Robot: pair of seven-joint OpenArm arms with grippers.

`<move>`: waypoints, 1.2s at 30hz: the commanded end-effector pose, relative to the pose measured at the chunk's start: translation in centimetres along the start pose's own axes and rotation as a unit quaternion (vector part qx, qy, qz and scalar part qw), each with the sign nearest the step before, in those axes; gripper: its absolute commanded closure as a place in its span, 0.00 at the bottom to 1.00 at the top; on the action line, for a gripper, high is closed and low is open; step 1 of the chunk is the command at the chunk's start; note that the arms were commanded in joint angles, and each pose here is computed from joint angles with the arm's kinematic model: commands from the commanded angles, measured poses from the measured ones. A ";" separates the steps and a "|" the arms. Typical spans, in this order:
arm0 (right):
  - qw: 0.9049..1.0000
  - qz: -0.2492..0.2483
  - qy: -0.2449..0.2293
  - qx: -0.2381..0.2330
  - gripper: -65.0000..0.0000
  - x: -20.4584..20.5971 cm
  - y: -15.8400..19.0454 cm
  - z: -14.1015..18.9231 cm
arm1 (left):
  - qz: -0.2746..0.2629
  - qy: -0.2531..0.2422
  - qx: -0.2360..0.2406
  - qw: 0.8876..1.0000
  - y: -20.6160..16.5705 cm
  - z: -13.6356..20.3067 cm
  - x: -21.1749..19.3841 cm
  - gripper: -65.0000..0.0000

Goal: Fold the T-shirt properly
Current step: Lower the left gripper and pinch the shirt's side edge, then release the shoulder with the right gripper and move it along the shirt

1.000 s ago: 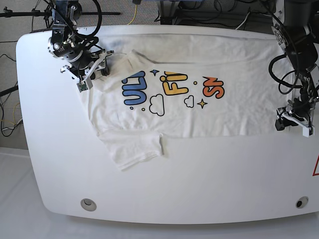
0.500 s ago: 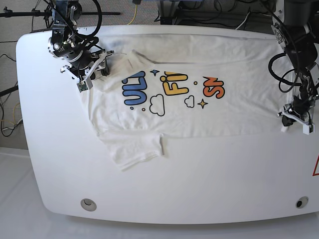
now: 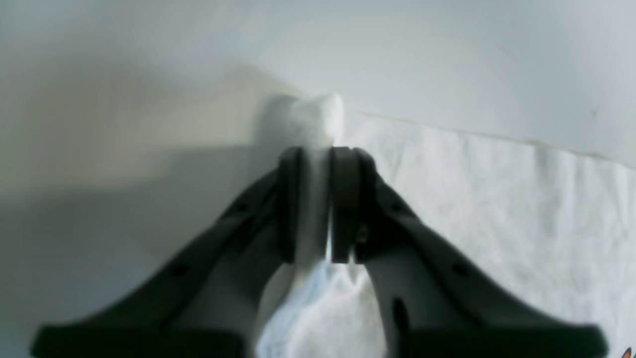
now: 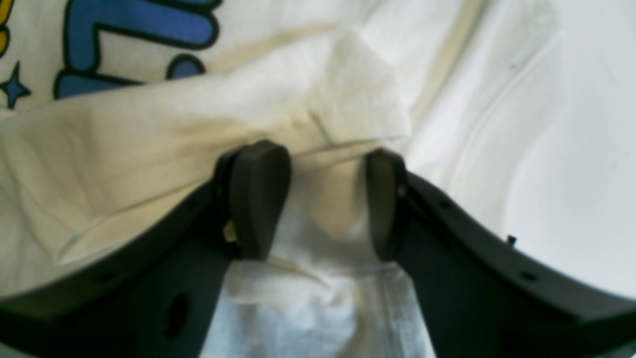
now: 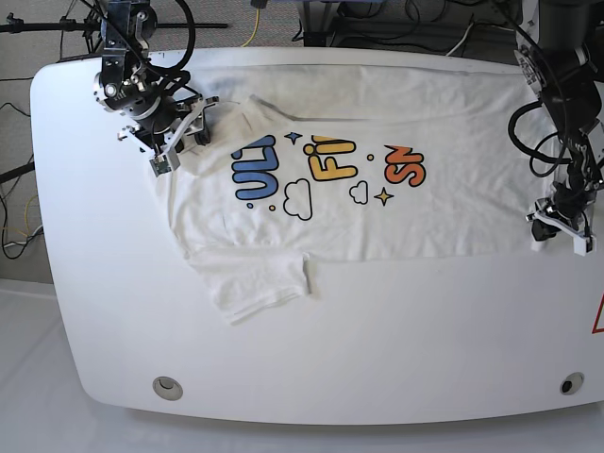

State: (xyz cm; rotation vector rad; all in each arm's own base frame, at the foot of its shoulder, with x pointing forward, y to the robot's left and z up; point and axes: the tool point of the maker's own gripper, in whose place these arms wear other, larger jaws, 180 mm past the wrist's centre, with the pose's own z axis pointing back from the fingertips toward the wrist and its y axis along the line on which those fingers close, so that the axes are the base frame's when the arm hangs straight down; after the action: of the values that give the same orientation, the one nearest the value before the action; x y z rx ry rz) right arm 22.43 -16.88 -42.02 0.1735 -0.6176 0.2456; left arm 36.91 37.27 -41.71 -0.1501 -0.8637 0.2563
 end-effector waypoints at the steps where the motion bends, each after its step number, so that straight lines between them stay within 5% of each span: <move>1: 1.000 0.004 -0.013 -0.001 0.55 0.8 -0.2 0.2 | -0.013 -0.002 0.011 1.000 0.9 0.5 1.2 0.94; 16: 1.000 0.002 -0.020 -0.008 0.55 1.2 -0.7 0.4 | -0.012 -0.010 0.009 1.000 1.0 0.6 1.5 0.79; 36: 0.995 0.024 -0.091 -0.020 0.55 9.0 -2.1 0.2 | -0.044 -0.023 0.002 0.999 0.0 1.6 3.6 0.90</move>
State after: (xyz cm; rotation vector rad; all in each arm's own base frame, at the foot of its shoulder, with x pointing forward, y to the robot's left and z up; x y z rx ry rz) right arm 28.52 -17.27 -38.34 0.1440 -0.7509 0.2580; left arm 36.43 37.08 -41.06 -0.1295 -0.8317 0.1947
